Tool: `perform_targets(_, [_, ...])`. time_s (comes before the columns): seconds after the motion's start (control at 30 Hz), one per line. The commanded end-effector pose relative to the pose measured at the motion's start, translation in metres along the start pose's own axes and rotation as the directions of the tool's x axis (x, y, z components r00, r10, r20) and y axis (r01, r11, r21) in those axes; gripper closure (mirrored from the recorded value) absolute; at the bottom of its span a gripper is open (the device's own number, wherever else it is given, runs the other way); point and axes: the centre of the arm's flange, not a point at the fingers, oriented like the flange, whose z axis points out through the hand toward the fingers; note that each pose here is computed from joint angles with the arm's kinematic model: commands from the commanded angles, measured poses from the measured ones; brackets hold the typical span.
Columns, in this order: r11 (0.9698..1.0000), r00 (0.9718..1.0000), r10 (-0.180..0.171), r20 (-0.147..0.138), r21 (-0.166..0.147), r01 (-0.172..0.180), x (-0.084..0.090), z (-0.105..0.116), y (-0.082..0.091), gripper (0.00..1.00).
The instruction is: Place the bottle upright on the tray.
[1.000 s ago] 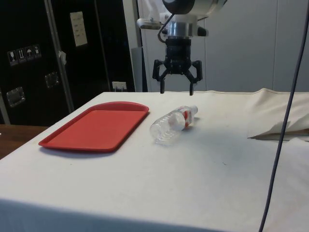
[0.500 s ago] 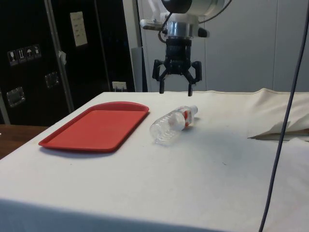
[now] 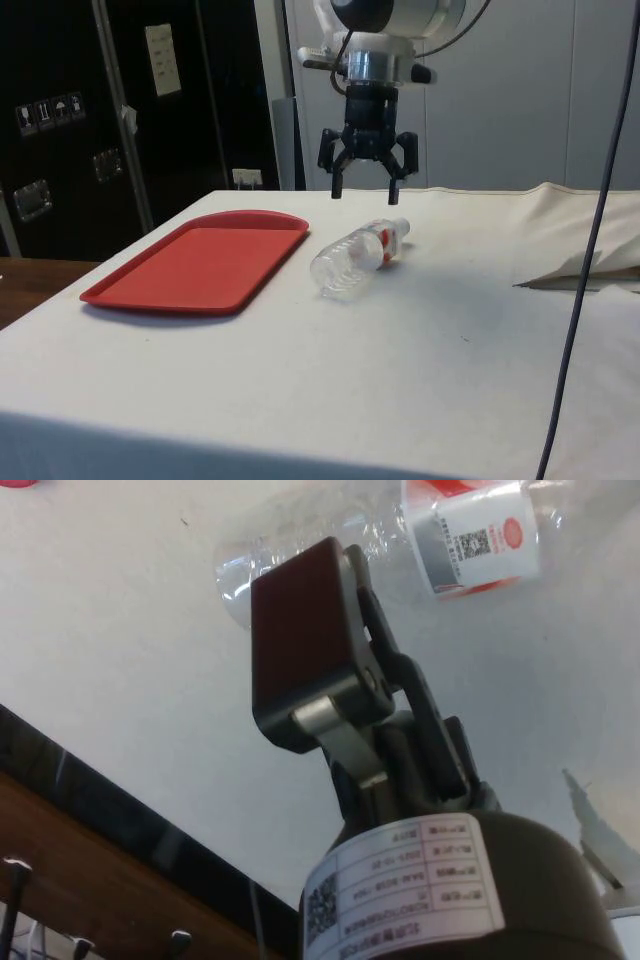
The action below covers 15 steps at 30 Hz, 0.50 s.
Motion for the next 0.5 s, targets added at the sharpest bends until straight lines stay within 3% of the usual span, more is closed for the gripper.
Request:
perform_targets(0.0, [0.9998,0.9999,0.016,0.004,0.010,-0.016,-0.0001,0.0000,-0.0009,0.00])
perform_targets(0.07, [0.9999,0.9999,0.011,0.004,0.000,-0.011,0.0006,0.0013,0.0000,0.00])
perform_targets(0.13, [0.9992,0.9992,0.039,0.010,0.008,-0.039,0.0009,0.0025,-0.0003,0.00])
perform_targets(0.3, [0.9978,0.9976,0.066,0.020,0.008,-0.066,0.0020,0.0051,0.0002,0.00])
perform_targets(0.33, [0.9984,0.9982,0.057,0.019,-0.001,-0.057,0.0029,0.0057,0.0013,0.00])
perform_targets(0.47, [0.9952,0.9948,0.098,0.030,0.007,-0.098,0.0039,0.0074,0.0010,0.00])
